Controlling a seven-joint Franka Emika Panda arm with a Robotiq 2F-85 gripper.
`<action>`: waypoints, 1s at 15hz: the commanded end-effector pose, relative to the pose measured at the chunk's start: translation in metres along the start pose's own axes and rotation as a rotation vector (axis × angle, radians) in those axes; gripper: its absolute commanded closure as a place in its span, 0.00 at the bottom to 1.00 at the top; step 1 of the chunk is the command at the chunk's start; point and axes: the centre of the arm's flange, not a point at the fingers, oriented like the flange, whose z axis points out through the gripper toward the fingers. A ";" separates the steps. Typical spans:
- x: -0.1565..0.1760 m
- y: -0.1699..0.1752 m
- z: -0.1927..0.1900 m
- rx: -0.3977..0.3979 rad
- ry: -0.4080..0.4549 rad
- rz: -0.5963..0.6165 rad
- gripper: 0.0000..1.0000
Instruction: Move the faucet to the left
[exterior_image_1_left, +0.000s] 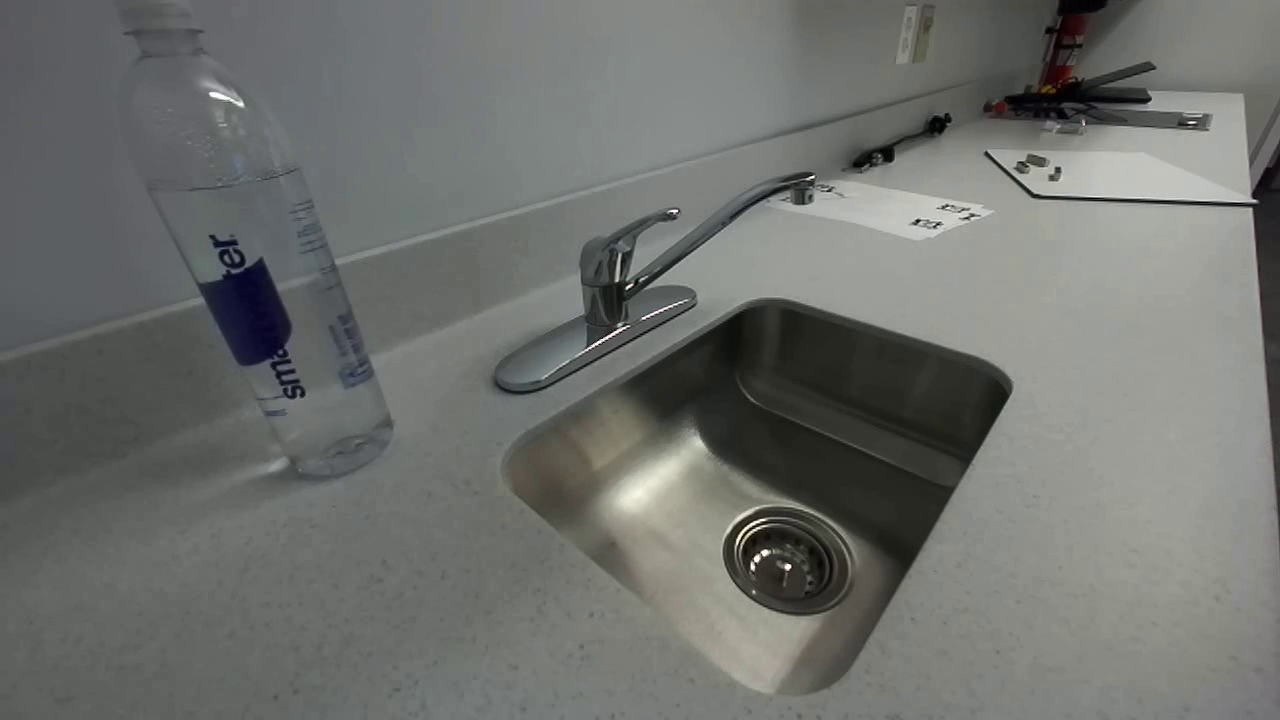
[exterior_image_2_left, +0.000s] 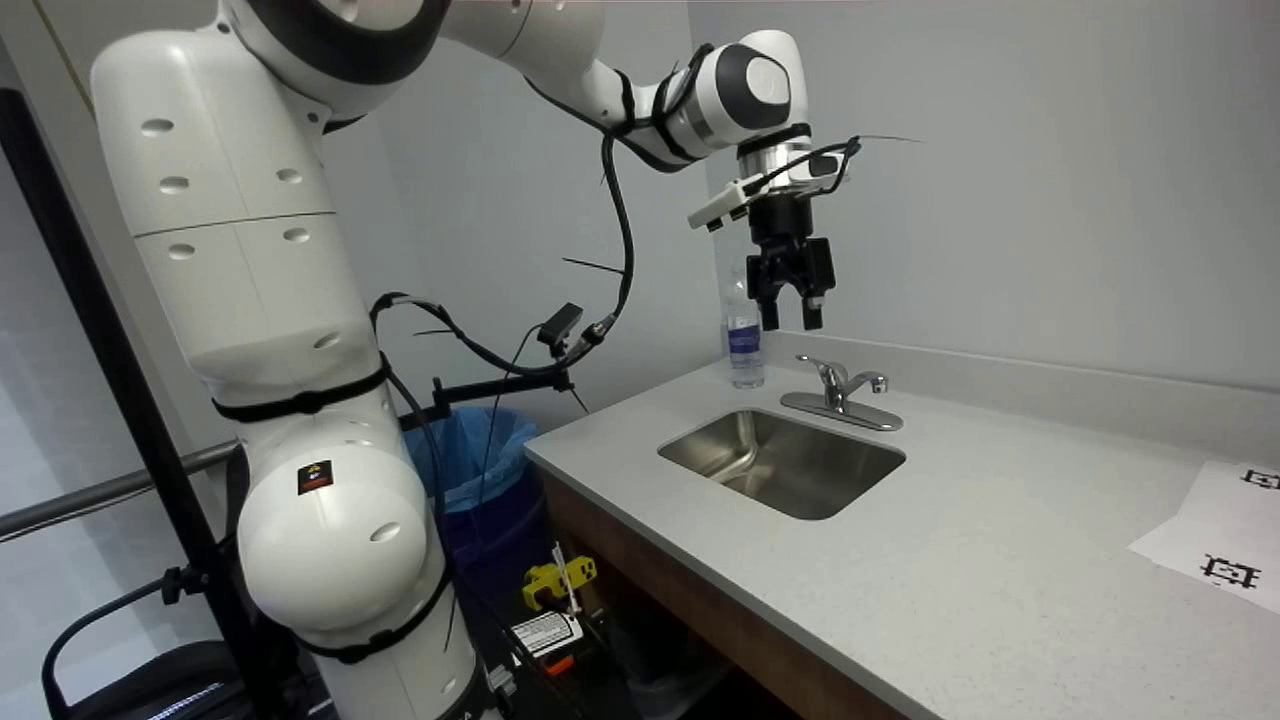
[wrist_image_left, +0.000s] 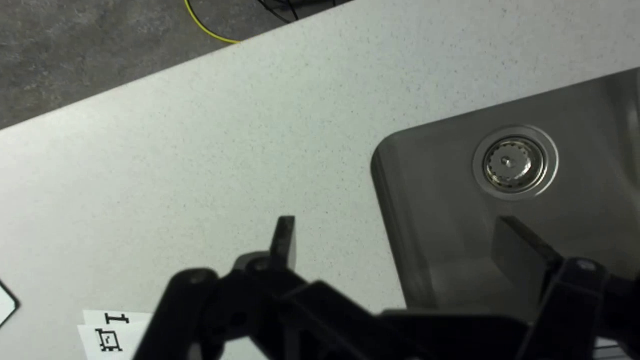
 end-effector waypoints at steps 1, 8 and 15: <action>0.007 0.000 0.002 0.006 0.005 0.008 0.00; 0.021 0.002 0.006 0.013 0.005 0.022 0.00; 0.038 -0.009 0.011 0.007 -0.003 0.048 0.00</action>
